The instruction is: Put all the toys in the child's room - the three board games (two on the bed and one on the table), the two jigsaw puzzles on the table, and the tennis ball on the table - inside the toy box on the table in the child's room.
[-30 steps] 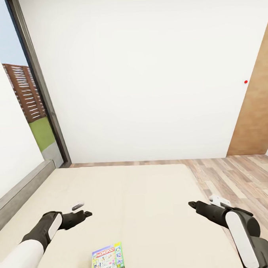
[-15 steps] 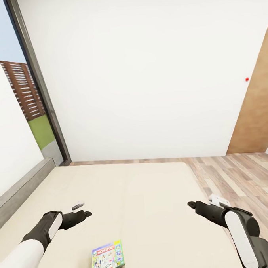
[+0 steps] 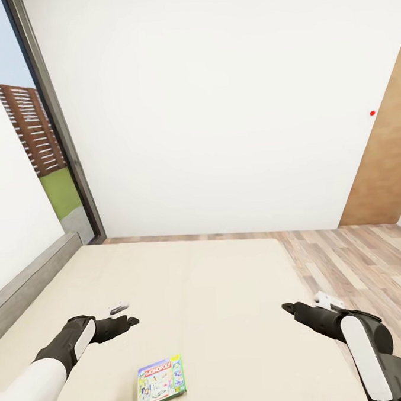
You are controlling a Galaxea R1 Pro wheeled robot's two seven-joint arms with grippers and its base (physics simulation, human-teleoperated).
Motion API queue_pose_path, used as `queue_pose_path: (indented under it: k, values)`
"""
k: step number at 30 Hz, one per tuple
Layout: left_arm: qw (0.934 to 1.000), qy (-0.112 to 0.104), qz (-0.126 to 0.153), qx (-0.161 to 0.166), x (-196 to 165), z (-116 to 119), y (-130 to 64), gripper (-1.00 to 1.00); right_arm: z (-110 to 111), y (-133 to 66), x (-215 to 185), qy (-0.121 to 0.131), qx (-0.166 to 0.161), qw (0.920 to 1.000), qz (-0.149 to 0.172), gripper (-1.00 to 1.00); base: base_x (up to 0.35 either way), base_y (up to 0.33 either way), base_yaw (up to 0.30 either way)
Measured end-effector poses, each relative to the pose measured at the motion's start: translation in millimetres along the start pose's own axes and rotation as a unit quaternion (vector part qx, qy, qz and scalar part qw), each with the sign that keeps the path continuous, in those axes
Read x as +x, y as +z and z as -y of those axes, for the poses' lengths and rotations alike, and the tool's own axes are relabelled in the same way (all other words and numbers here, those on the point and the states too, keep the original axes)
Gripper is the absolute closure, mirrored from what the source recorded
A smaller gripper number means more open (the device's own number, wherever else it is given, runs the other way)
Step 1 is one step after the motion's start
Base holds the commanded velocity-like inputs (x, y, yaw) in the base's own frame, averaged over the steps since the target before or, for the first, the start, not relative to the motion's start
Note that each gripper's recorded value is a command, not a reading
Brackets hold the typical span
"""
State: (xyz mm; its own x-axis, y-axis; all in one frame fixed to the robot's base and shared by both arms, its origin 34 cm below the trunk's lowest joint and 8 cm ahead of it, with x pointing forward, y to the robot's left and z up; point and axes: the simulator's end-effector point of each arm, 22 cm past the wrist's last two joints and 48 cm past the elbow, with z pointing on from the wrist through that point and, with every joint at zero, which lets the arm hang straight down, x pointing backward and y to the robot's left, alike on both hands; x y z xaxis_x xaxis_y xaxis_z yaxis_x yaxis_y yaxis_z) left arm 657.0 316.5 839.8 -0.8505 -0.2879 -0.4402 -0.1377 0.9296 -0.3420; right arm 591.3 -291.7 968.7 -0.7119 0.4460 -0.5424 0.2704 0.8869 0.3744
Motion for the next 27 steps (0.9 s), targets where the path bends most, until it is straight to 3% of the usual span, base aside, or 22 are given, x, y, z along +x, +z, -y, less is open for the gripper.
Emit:
queue_pose_path:
  k: [2,5,8,13,16,27]
  values:
    - [1.0000,-0.001,-0.001,0.000,1.2,-0.5,1.2,-1.00,-6.2,0.6,0.8,0.007,-0.017,0.9998,-0.002,-1.00,0.000,0.000,0.006]
    - [1.0000,-0.002,-0.004,0.000,3.1,-1.2,3.0,-1.00,-26.7,-1.0,0.6,0.026,-0.073,0.9970,-0.006,-1.00,0.000,0.000,0.040]
    - [1.0000,-0.003,-0.006,0.001,4.7,-2.0,4.5,-1.00,-39.8,-13.1,-14.9,0.046,-0.144,0.9884,0.004,-1.00,0.000,0.000,0.067]
    - [0.9999,-0.004,-0.009,0.011,7.5,0.6,7.0,-1.00,-50.8,-39.3,-41.4,0.046,-0.235,0.9708,0.020,-1.00,0.000,0.000,0.076]
    - [0.9996,-0.004,-0.012,0.024,9.1,4.4,8.1,-1.00,-54.1,-42.8,-43.5,0.045,-0.251,0.9668,0.020,-1.00,0.000,0.000,0.077]
    - [0.9985,-0.012,-0.031,0.042,20.6,8.0,12.8,-1.00,-52.5,-37.5,-40.2,0.047,-0.252,0.9664,0.013,-1.00,0.000,0.000,0.078]
